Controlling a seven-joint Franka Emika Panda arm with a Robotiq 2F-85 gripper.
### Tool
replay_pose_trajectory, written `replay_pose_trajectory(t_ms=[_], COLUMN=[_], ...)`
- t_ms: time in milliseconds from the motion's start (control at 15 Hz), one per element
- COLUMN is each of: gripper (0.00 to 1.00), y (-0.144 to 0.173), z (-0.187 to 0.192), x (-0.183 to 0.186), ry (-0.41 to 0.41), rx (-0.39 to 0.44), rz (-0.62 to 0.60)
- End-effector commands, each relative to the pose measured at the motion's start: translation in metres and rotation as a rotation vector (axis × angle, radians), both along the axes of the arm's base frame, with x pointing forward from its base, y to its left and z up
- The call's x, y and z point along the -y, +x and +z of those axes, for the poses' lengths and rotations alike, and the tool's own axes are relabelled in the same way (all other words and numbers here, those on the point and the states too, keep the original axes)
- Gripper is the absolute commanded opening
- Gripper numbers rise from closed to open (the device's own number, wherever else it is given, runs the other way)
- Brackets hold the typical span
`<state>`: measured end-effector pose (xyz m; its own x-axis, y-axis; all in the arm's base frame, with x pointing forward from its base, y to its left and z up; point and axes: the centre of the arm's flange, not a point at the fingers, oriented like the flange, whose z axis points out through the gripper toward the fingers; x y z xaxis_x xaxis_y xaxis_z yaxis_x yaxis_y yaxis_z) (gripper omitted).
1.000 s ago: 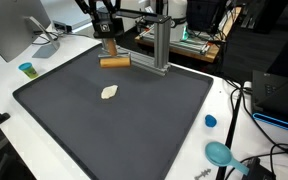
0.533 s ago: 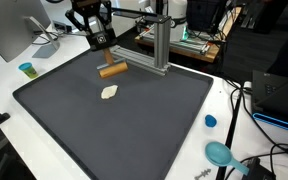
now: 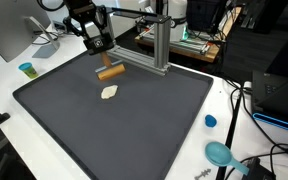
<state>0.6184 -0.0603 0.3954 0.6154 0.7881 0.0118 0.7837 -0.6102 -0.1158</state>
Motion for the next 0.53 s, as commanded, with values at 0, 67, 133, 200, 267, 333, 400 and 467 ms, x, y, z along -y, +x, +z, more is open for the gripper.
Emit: replay_pose_trajectory(t_ms=[0, 67, 133, 200, 267, 333, 400, 467], gripper=[0.21, 0.21, 0.21, 0.21, 0.21, 0.21, 0.21, 0.21], y=[0.000, 0.001, 0.003, 0.005, 0.007, 0.008, 0.010, 0.012], z=[-0.008, -0.011, -0.016, -0.020, -0.024, -0.028, -0.031, -0.034], x=[0.007, 0.010, 0.013, 0.013, 0.013, 0.011, 0.007, 0.003], ry=[-0.074, -0.093, -0.103, -0.108, -0.104, -0.099, -0.091, -0.094], rx=[0.051, 0.057, 0.073, 0.073, 0.069, 0.065, 0.057, 0.050], rz=[0.037, 0.050, 0.062, 0.068, 0.078, 0.088, 0.102, 0.118])
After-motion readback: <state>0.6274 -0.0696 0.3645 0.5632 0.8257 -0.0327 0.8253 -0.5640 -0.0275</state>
